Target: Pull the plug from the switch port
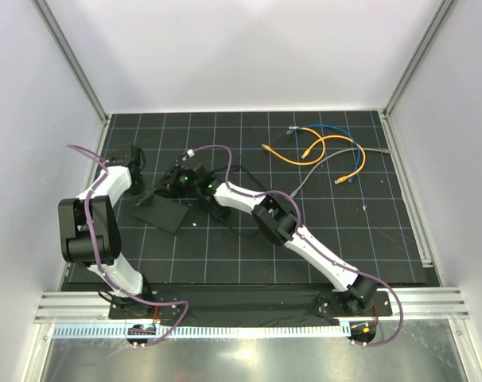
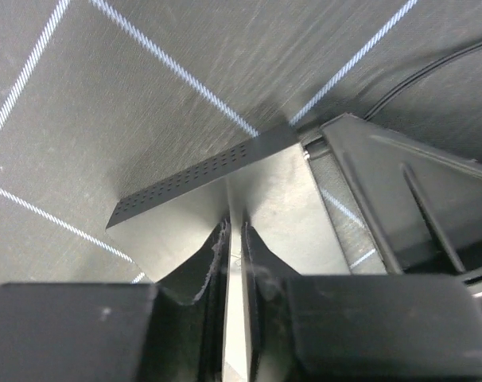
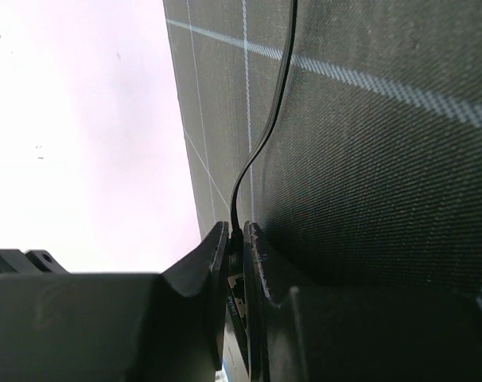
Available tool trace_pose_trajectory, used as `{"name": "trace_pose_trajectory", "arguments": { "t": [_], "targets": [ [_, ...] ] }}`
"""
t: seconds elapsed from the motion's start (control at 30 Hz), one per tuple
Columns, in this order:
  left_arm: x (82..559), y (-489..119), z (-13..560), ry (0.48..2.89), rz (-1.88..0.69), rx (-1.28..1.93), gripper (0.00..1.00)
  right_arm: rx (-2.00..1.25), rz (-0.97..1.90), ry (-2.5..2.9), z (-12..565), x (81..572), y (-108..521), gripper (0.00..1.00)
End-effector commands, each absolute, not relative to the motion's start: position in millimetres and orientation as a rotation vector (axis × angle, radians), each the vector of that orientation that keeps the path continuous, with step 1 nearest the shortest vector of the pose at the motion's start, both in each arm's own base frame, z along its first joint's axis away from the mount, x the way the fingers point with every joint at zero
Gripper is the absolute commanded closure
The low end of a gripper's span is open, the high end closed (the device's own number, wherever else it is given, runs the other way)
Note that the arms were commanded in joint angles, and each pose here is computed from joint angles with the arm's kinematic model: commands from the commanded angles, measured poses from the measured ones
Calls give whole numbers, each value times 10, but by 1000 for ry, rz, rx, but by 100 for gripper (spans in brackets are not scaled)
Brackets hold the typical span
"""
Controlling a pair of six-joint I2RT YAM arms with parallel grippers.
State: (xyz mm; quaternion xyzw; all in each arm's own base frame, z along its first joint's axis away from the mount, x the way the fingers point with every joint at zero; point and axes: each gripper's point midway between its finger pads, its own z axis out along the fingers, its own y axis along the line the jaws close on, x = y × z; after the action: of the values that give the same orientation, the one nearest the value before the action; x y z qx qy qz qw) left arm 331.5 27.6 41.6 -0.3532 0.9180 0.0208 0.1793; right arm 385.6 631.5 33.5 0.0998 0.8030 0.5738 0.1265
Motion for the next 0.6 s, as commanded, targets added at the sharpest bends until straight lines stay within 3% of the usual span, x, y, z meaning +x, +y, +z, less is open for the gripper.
{"name": "trace_pose_trajectory", "arguments": {
  "t": [0.0, 0.2, 0.37, 0.57],
  "targets": [
    [3312, 325, 420, 2620, 115, -1002, 88, 300, 1615, 2398, 78, 3784, 6309, 90],
    [3275, 343, 262, 2661, 152, -1018, 100, 245, 1574, 2375, 102, 3833, 6299, 99],
    [3033, 283, -120, 2799, 192, -1058, 100, 268, 1468, 2318, 97, 4009, 6242, 99],
    [2929, 322, -215, 2798, 241, -1100, 100, 253, 1258, 2250, 55, 4208, 6143, 99]
  ]
}}
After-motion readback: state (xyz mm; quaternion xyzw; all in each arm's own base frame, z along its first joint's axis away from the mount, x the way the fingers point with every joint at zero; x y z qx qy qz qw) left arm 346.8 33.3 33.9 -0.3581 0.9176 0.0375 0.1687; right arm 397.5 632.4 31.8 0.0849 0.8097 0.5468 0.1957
